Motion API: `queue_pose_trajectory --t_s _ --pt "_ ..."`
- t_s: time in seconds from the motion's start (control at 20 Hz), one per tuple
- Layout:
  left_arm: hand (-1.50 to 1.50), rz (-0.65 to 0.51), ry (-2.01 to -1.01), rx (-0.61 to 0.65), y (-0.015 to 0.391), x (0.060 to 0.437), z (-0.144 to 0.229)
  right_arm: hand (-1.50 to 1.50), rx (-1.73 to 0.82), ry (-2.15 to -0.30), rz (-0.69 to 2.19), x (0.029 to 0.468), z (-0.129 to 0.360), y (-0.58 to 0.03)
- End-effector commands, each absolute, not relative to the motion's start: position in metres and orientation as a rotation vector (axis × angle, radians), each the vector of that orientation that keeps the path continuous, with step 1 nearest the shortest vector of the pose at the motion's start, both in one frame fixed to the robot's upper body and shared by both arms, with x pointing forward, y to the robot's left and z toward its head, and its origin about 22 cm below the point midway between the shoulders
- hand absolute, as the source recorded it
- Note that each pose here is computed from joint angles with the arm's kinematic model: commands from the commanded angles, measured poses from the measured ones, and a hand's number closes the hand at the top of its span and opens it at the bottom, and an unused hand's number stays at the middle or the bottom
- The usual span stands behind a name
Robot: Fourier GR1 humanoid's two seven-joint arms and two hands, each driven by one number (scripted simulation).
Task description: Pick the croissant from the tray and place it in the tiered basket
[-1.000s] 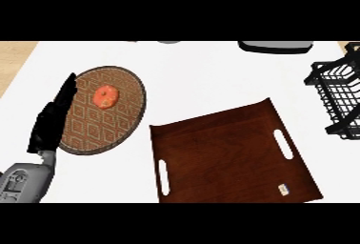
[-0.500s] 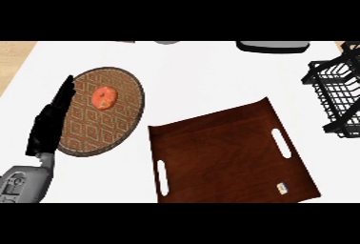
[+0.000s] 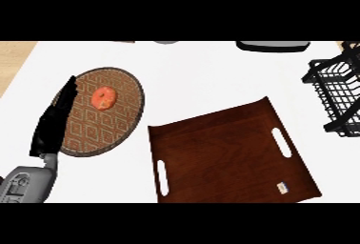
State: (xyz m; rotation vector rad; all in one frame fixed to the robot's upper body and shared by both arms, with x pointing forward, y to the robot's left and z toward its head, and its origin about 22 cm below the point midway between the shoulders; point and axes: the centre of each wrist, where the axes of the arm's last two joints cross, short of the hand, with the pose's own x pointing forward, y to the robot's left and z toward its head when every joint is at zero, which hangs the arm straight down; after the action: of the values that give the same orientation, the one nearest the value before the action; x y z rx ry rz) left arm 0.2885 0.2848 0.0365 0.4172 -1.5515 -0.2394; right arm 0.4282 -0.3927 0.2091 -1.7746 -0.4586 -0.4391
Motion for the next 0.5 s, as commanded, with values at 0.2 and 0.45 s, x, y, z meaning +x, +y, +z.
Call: queue_pose_trajectory --t_s 0.2,0.45 --pt "0.0 -0.224 -1.532 0.44 0.298 0.283 0.029 -1.5 -1.833 -0.439 -0.798 0.424 0.249 -0.371" --pt "0.0 -0.236 -1.511 0.447 0.294 0.272 0.026 -1.5 -1.706 -0.457 -0.949 0.416 0.247 -0.349"
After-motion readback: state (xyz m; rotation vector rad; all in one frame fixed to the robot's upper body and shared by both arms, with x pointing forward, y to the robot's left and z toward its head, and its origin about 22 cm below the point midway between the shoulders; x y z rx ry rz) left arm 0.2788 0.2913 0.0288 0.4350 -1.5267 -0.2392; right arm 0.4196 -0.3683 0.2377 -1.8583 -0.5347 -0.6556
